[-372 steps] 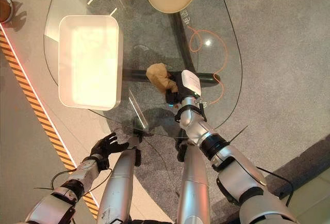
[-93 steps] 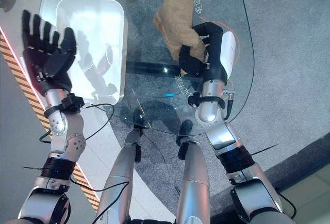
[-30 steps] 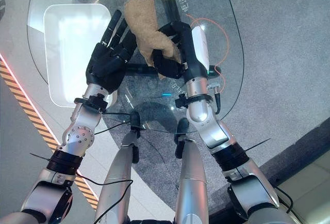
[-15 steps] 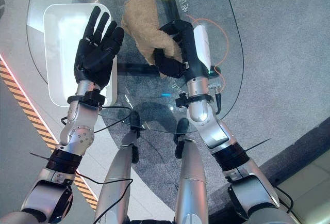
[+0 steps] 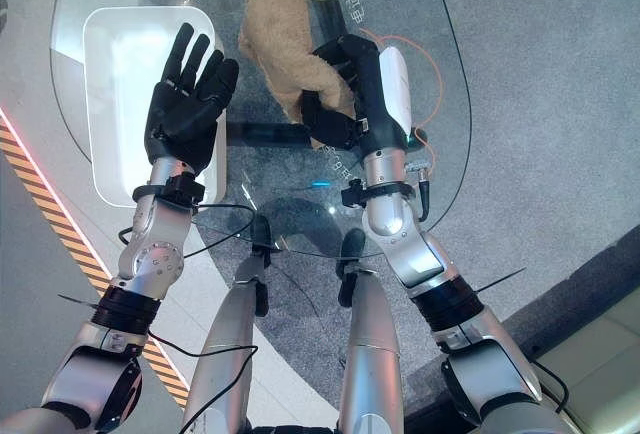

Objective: Wipe the table with a cloth and put it in the basket.

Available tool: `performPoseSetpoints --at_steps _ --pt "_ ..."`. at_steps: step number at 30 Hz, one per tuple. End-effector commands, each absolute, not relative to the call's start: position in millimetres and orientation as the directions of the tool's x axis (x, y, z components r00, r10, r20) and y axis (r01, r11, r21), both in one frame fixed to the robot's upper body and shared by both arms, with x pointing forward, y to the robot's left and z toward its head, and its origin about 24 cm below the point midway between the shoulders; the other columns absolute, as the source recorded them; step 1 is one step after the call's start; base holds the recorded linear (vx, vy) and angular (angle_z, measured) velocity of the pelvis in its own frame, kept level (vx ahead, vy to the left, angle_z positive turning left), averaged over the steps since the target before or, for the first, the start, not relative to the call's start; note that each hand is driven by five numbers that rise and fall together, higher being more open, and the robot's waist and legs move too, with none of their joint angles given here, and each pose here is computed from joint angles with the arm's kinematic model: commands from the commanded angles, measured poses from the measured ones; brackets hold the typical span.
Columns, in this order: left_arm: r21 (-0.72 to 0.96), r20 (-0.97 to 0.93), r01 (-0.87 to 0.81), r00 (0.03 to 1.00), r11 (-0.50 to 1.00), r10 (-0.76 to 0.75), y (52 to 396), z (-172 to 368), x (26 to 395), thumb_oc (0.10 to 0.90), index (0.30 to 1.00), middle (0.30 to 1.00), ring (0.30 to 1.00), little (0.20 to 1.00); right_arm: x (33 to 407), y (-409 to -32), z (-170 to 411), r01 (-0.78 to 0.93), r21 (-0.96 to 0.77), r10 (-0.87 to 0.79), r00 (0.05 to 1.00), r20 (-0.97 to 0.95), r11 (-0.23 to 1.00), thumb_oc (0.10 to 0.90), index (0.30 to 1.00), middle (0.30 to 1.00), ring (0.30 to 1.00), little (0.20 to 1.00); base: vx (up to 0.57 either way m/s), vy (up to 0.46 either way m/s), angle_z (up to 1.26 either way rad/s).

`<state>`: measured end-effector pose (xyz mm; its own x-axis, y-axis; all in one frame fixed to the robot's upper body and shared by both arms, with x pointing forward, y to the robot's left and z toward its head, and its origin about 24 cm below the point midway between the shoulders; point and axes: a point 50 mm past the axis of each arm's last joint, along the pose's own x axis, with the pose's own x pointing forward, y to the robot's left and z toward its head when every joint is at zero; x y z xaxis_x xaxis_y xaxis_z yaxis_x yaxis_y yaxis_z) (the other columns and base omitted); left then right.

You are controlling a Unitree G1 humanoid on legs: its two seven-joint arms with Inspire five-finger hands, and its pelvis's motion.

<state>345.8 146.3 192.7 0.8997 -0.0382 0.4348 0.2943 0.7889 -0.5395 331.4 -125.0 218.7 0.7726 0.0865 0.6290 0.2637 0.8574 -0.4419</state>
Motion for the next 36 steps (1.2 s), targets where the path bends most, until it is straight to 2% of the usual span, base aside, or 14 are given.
performPoseSetpoints --at_steps 1,12,20,36 --pt "-0.461 0.649 0.421 0.760 0.781 -0.026 139.7 248.2 338.9 0.800 0.900 0.900 0.900 0.900 269.7 -93.1 316.6 0.191 -0.218 0.155 0.297 0.942 0.957 0.100 0.300 0.300 0.300 0.200 0.00 0.000 0.00" --pt "-0.467 0.647 0.472 0.759 0.747 -0.075 128.9 251.3 346.1 0.800 0.900 0.900 0.900 0.900 268.4 -81.9 320.8 0.142 -0.244 0.195 0.289 0.937 0.959 0.100 0.300 0.300 0.300 0.200 0.00 0.000 0.00" --pt "-0.458 0.654 0.565 0.737 0.686 -0.171 115.7 253.2 346.2 0.800 0.900 0.900 0.900 0.900 267.8 -77.0 322.5 0.122 -0.262 0.219 0.289 0.932 0.957 0.100 0.300 0.300 0.300 0.200 0.00 0.000 0.00" --pt "-0.380 0.715 0.718 0.628 0.583 -0.308 98.8 264.2 338.7 0.800 0.900 0.900 0.900 0.900 270.2 -71.5 323.0 0.125 -0.294 0.244 0.308 0.920 0.948 0.100 0.300 0.300 0.300 0.200 0.00 0.000 0.00"
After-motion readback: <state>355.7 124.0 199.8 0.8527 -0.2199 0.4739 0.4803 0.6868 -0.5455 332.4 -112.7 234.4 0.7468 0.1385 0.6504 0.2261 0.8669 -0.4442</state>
